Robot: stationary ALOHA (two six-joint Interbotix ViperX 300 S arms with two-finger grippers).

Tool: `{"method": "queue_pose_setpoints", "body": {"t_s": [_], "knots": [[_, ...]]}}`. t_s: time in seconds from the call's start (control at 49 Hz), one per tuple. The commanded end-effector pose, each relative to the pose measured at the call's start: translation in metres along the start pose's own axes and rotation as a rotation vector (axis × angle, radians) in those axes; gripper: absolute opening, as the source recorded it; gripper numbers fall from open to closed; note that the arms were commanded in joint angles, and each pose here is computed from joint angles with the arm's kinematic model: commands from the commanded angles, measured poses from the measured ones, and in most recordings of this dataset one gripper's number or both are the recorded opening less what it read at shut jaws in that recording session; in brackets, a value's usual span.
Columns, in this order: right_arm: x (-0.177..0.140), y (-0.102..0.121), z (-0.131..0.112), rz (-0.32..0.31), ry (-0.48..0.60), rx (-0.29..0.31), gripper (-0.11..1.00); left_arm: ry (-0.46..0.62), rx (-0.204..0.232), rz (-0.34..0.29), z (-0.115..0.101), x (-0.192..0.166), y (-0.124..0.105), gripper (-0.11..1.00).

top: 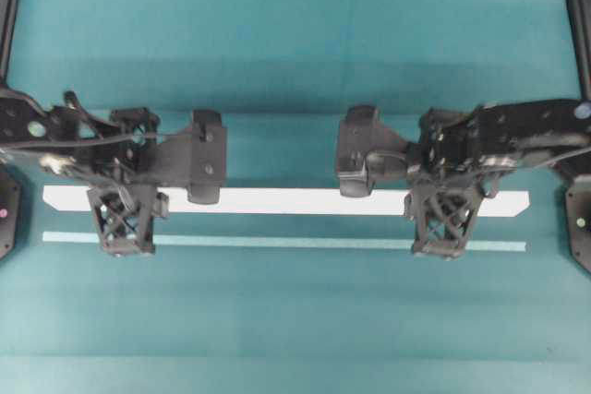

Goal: Lift a wooden board with both hands.
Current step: 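Lift the board with both grippers and carry it back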

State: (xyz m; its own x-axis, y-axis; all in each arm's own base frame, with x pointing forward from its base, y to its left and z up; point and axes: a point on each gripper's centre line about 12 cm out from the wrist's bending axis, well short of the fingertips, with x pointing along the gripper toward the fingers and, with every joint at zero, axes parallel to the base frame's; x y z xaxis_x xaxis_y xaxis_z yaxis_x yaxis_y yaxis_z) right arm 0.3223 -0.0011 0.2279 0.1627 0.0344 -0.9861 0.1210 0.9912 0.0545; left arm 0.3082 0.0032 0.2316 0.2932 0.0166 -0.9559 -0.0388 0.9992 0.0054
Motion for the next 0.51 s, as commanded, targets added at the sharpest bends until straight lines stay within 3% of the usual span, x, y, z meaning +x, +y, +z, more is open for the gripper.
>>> {"method": "queue_pose_setpoints", "body": {"t_s": [0.0,0.489], "knots": [[-0.02,0.001,0.009,0.005,-0.027,0.01,0.22,-0.074,-0.002,0.0,0.014,-0.029,0.001,0.18],[-0.094,-0.003,0.023,-0.017,0.012,0.015,0.22,-0.123,-0.016,0.014,0.034,-0.1,0.009,0.18]]}}
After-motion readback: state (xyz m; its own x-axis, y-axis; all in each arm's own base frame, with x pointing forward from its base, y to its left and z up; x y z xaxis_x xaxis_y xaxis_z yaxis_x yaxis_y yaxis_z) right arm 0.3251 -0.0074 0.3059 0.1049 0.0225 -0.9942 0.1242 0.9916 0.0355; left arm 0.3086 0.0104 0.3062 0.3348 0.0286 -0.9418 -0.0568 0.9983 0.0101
